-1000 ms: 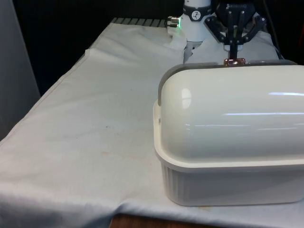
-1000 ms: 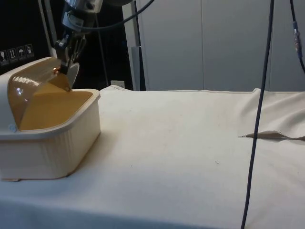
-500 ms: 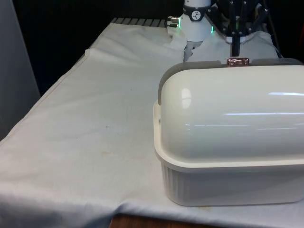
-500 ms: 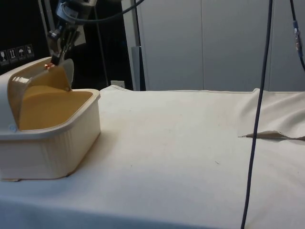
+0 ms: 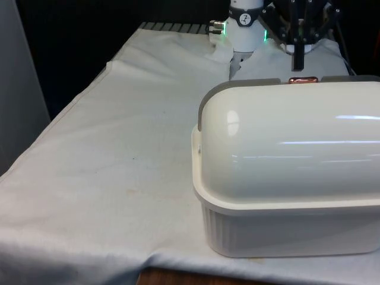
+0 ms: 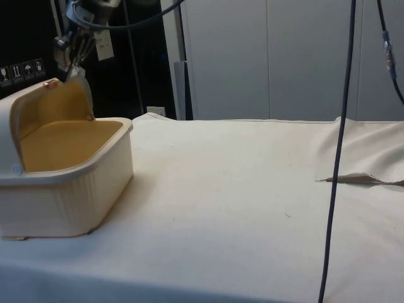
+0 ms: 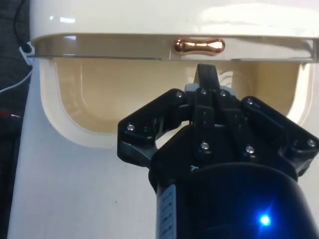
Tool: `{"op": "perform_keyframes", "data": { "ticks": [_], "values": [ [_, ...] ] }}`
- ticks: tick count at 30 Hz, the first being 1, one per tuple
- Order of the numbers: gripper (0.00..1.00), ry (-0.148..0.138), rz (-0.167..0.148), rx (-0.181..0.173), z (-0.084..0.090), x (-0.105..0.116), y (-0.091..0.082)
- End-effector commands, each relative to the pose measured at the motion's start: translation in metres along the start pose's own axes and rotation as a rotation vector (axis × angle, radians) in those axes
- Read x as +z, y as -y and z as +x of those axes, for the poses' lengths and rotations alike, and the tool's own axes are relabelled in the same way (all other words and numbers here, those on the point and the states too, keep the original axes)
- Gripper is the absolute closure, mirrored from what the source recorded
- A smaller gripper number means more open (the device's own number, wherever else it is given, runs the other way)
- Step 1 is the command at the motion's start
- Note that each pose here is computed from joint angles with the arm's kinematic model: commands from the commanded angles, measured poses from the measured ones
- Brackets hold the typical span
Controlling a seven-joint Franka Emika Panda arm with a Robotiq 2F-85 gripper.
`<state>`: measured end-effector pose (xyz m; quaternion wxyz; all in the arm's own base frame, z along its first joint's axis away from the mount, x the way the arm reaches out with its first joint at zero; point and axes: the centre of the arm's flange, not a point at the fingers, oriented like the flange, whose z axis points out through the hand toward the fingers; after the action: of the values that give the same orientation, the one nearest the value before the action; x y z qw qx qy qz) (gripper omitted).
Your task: Open the lid, then close it.
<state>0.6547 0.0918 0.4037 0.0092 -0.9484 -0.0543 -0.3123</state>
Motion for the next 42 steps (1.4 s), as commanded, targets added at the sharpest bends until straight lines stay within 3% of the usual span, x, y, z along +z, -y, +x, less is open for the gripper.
{"op": "perform_keyframes", "data": {
  "ticks": [1, 14, 23, 31, 39, 40, 42],
  "values": [
    [1.0, -0.007, -0.006, 0.003, 0.004, -0.003, -0.002],
    [1.0, -0.028, -0.003, 0.009, 0.03, -0.023, -0.003],
    [1.0, -0.043, -0.004, 0.016, 0.047, -0.049, -0.007],
    [1.0, -0.037, -0.006, 0.02, 0.063, -0.07, -0.009],
    [1.0, -0.002, -0.007, 0.025, 0.073, -0.084, -0.012],
    [1.0, -0.013, -0.008, 0.023, 0.073, -0.084, -0.011],
    [1.0, 0.018, -0.006, 0.025, 0.075, -0.086, -0.011]
  ]
}}
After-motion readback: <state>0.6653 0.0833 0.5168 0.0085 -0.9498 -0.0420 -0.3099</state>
